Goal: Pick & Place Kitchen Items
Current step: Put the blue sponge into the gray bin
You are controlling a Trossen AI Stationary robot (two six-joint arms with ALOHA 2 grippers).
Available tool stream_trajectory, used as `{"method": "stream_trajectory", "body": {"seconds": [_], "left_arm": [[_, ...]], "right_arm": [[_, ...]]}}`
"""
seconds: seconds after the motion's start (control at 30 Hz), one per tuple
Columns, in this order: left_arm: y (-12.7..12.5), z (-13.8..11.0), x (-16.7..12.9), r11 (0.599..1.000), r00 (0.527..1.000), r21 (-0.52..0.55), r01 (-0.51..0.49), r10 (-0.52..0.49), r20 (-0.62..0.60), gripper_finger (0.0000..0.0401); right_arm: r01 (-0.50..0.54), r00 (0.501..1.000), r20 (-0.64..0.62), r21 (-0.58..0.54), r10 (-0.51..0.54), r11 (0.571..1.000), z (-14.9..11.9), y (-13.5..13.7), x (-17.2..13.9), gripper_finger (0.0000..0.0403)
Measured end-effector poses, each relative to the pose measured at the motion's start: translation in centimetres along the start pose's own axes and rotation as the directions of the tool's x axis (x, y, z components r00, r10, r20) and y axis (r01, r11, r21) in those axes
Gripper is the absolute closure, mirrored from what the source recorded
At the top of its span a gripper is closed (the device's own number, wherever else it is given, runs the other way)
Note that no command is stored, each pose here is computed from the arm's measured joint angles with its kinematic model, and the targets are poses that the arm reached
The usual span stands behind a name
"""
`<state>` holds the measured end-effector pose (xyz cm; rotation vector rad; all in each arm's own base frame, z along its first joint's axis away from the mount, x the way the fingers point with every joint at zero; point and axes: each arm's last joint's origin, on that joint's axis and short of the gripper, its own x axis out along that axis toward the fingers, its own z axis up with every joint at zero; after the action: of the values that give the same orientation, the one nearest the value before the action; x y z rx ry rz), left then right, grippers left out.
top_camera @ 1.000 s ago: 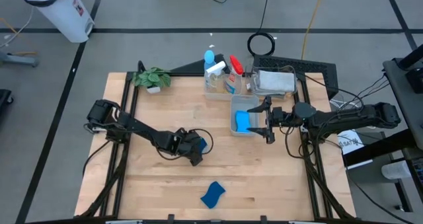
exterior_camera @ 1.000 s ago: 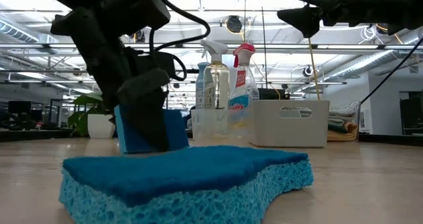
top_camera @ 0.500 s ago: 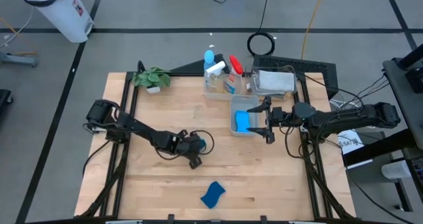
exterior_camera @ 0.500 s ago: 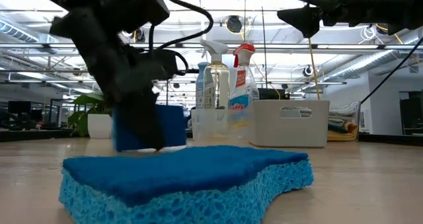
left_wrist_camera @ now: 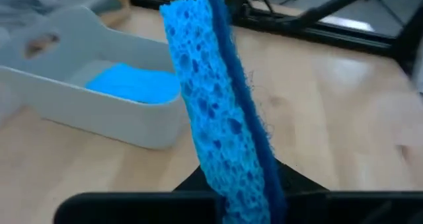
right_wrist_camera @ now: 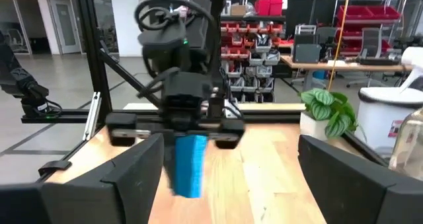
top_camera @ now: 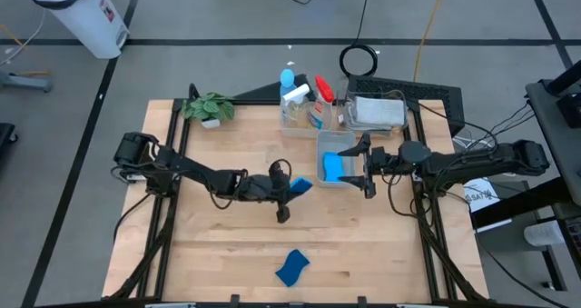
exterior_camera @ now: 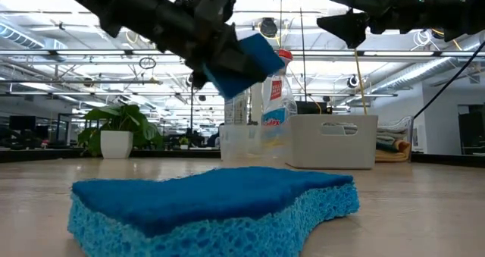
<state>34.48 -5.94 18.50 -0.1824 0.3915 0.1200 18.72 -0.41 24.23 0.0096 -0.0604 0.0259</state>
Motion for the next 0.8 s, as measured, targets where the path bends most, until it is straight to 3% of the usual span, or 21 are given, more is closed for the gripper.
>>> {"method": "stream_trajectory", "body": {"seconds": [0.27,0.57,0.8], "left_arm": [[1.7,2.0,0.4,0.997,0.990,0.077,0.017,-0.027,0.138,0.0388],[1.2,4.0,0.6,0.976,0.983,0.199,0.088,-0.118,0.144,0.0391],[1.0,4.1,0.6,0.969,0.982,0.233,0.081,-0.118,0.147,0.0392]], "right_arm": [[0.000,0.999,-0.047,0.010,0.000,1.000,-1.3,-0.1,1.3,0.0085],[0.008,0.997,-0.071,0.130,0.001,0.991,-2.3,-0.3,4.2,0.0085],[-0.145,0.989,0.009,0.200,0.146,0.969,-3.1,0.5,5.6,0.0085]]}}
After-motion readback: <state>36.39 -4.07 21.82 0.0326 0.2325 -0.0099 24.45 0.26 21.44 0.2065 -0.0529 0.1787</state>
